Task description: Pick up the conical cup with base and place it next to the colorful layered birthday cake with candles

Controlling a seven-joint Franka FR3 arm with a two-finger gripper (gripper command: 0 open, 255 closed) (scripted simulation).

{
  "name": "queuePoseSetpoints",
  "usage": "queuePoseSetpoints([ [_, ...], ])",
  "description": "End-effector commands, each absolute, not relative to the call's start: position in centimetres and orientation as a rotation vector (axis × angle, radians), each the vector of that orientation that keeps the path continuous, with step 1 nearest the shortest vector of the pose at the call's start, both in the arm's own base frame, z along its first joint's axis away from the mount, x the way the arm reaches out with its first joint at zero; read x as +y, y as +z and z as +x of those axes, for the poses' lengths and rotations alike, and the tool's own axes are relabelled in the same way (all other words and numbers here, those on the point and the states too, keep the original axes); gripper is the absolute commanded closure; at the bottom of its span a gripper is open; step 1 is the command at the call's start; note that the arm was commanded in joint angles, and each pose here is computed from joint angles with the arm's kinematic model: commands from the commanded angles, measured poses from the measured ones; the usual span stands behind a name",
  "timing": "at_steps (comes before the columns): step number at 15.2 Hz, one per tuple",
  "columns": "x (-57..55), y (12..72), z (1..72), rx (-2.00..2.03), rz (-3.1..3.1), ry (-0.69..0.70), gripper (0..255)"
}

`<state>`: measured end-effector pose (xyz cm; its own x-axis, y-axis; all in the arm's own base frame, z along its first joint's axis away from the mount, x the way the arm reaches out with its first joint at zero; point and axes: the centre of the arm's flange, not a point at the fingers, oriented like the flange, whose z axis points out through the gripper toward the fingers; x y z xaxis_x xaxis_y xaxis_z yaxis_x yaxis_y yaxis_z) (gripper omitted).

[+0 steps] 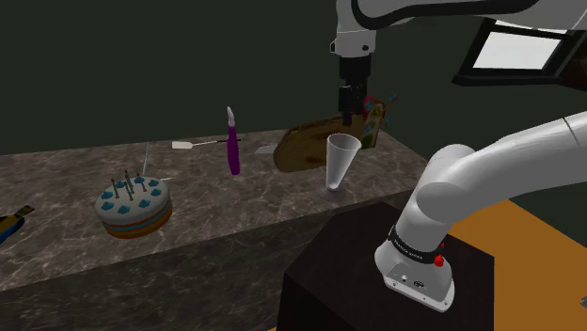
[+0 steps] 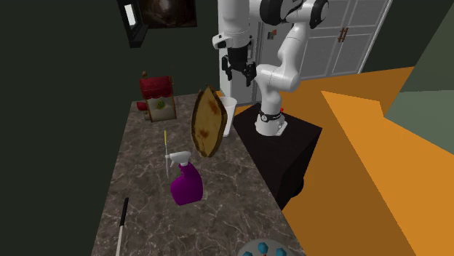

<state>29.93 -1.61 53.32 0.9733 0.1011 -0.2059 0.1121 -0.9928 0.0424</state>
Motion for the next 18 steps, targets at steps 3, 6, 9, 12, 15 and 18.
queuePoseSetpoints([
  [3, -0.9, 50.9, 30.3, 0.091, 3.039, -0.259, 0],
  [6, -0.1, 47.3, 31.1, -0.018, 2.991, -0.177, 0],
  [9, 0.1, 44.7, 31.6, -0.077, 2.961, -0.131, 0],
  [12, -0.2, 43.2, 31.5, -0.077, 2.961, -0.131, 0],
  [15, -0.4, 41.6, 31.3, -0.077, 2.961, -0.131, 0],
  [18, -0.5, 41.3, 31.3, -0.077, 2.961, -0.131, 0],
])
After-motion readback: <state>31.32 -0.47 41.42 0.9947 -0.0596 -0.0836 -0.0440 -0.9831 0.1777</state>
